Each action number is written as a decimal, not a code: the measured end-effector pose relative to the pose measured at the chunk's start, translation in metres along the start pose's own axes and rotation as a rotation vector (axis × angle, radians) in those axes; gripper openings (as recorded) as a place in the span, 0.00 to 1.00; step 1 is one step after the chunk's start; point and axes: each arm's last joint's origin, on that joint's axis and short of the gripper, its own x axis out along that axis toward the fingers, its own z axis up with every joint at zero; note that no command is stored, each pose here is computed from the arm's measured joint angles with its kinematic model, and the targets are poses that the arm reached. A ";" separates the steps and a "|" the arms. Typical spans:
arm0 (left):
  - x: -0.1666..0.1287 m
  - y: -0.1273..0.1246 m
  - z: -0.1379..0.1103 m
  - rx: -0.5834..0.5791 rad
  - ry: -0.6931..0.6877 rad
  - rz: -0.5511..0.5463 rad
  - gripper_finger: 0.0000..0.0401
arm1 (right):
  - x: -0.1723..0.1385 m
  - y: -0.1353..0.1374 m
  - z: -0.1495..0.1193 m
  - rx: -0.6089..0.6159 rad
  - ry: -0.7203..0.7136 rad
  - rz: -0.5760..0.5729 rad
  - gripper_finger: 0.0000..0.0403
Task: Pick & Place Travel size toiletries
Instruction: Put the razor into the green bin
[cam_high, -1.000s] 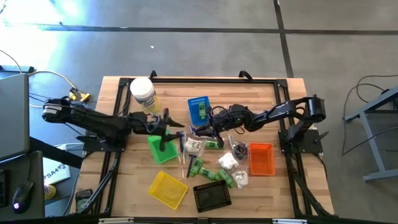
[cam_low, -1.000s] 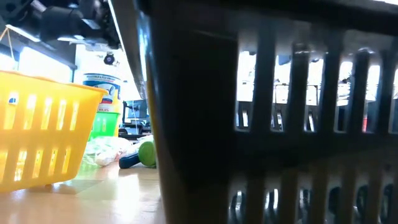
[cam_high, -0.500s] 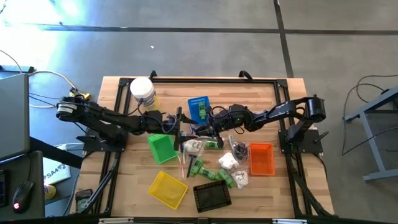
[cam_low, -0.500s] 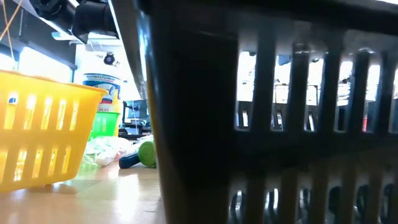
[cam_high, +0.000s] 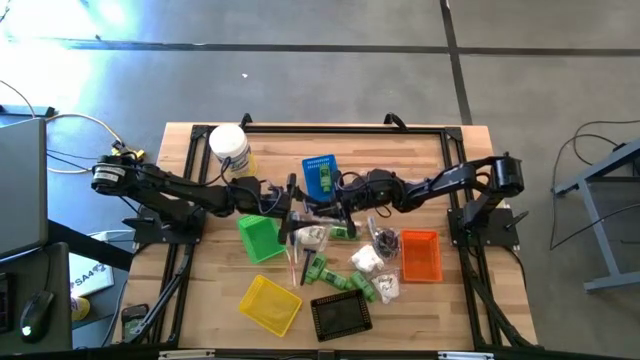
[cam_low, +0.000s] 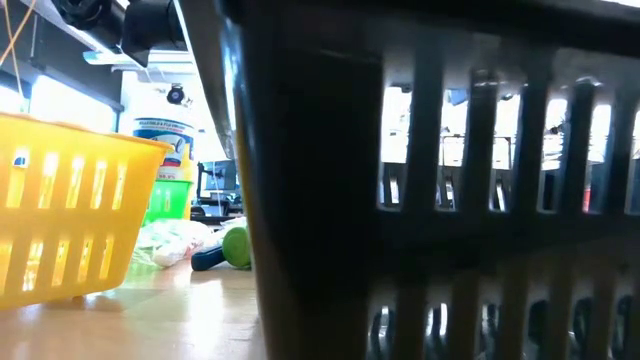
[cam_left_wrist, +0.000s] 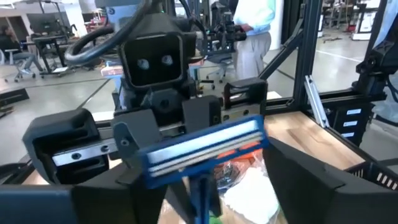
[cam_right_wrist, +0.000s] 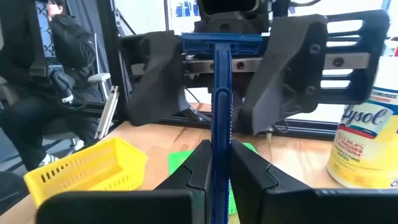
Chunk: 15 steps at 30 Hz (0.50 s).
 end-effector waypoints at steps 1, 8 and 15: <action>0.000 0.000 0.000 -0.006 0.000 0.000 0.55 | 0.000 0.000 0.000 -0.001 -0.001 0.001 0.08; 0.000 0.000 0.000 -0.016 0.002 0.016 0.27 | 0.001 0.003 0.001 -0.018 -0.007 -0.022 0.08; 0.000 0.000 -0.001 -0.013 0.010 0.019 0.06 | 0.004 0.011 0.002 -0.067 -0.020 -0.043 0.08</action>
